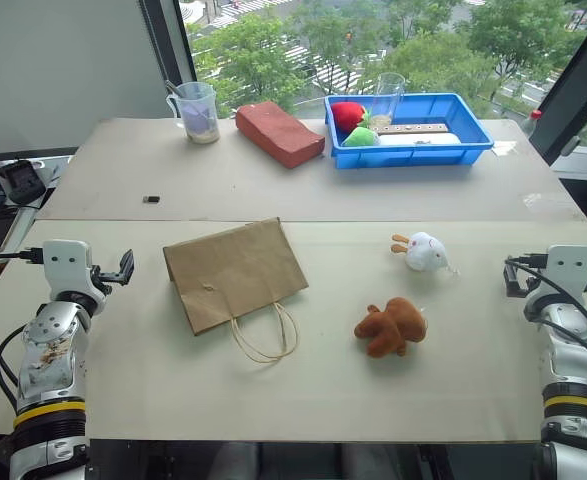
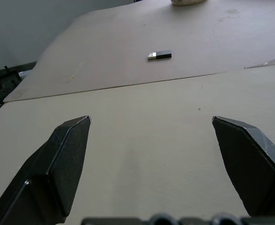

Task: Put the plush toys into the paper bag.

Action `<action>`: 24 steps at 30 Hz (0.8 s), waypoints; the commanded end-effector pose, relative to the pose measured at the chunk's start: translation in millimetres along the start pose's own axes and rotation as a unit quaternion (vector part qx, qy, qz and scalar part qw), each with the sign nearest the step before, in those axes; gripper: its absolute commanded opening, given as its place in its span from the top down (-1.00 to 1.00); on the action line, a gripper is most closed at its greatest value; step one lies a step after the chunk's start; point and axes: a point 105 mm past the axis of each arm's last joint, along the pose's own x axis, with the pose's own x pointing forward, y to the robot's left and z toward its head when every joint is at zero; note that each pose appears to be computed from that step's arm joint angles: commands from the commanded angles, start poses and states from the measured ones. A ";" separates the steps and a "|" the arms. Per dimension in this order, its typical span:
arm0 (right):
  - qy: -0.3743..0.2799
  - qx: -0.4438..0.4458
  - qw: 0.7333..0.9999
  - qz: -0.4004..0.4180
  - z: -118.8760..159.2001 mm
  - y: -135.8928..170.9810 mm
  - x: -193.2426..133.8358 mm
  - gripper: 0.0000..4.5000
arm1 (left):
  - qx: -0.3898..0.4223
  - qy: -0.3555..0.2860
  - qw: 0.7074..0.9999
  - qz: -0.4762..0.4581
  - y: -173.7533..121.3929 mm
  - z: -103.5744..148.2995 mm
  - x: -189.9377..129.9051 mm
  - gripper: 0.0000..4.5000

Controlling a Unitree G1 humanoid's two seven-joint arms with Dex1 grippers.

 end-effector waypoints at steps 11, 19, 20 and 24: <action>-0.116 -0.020 0.980 0.161 101.3 24.1 -1.4 -1.00 | 0.062 -0.099 0.961 -0.250 -28.7 118.3 -21.0 -0.96; -0.145 -0.033 0.868 0.474 146.4 110.0 -66.6 -1.00 | 0.216 -0.069 0.802 -0.553 -132.7 118.8 -70.7 -0.96; -0.145 -0.037 0.844 0.514 148.6 121.2 -81.2 -1.00 | 0.247 -0.062 0.773 -0.581 -142.2 108.8 -77.4 -0.96; -0.138 -0.045 0.765 0.628 148.9 151.5 -131.1 -1.00 | 0.275 -0.058 0.702 -0.655 -166.0 86.6 -96.0 -0.96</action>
